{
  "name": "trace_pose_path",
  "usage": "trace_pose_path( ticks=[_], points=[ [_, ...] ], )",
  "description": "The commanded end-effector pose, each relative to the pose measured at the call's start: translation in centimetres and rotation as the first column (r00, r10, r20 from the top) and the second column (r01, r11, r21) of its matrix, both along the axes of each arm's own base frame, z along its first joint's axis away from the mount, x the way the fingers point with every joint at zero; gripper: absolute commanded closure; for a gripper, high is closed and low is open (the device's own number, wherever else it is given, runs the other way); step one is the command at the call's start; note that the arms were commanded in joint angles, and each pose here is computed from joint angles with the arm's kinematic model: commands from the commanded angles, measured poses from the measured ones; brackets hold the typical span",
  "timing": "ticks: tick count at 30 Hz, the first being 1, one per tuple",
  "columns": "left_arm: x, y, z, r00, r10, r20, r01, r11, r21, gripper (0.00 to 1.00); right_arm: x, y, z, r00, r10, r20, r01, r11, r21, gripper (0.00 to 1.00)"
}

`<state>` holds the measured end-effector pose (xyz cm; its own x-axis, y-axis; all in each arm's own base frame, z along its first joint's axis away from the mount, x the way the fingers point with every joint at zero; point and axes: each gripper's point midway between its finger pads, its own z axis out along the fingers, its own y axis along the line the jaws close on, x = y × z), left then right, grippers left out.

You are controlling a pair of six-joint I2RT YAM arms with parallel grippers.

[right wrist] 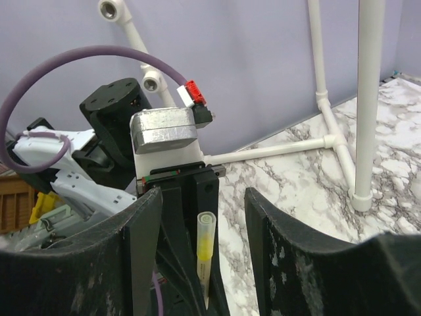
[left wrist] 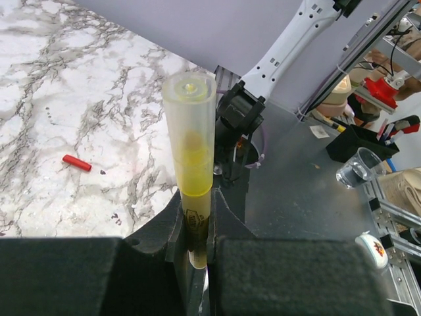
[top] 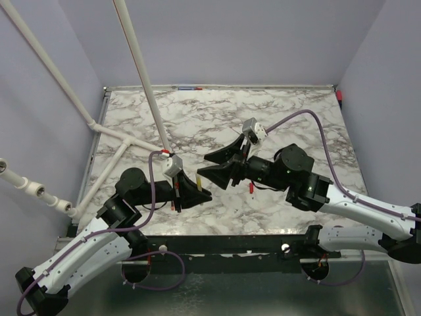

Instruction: Insert the pens into the pen caps

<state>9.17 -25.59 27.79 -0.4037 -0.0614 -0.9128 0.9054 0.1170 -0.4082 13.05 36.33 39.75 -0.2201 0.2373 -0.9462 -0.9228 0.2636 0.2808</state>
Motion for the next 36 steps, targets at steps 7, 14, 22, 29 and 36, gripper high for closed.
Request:
trace_pose_path(
  ticks=[7, 14, 22, 29, 36],
  points=[
    [0.7, 0.0, 0.1, 0.999, 0.034, 0.02, -0.034, 0.999, 0.01, 1.0, 1.0, 2.2, -1.9, 0.999, -0.009, -0.033, 0.005, 0.992, -0.122, 0.49],
    [0.8, 0.1, 0.1, 0.999, 0.039, 0.022, -0.04, 0.999, 0.01, 1.0, 0.9, 3.0, -2.8, 0.999, 0.012, -0.052, -0.02, 0.988, -0.152, 0.56],
    [1.0, 0.1, -0.4, 0.999, 0.05, 0.008, -0.05, 0.998, 0.032, 1.0, 0.7, 3.6, -3.8, 0.997, 0.033, -0.072, -0.045, 0.984, -0.174, 0.64],
    [1.2, 0.1, -0.6, 0.998, 0.061, 0.006, -0.061, 0.997, 0.039, 1.0, 0.5, 3.7, -4.5, 0.996, 0.044, -0.079, -0.058, 0.98, -0.19, 0.91],
    [1.4, 0.2, -0.5, 0.997, 0.072, 0.01, -0.072, 0.997, 0.04, 1.0, -0.1, 3.7, -6.6, 0.992, 0.055, -0.112, -0.08, 0.97, -0.231, 1.0]
  ],
)
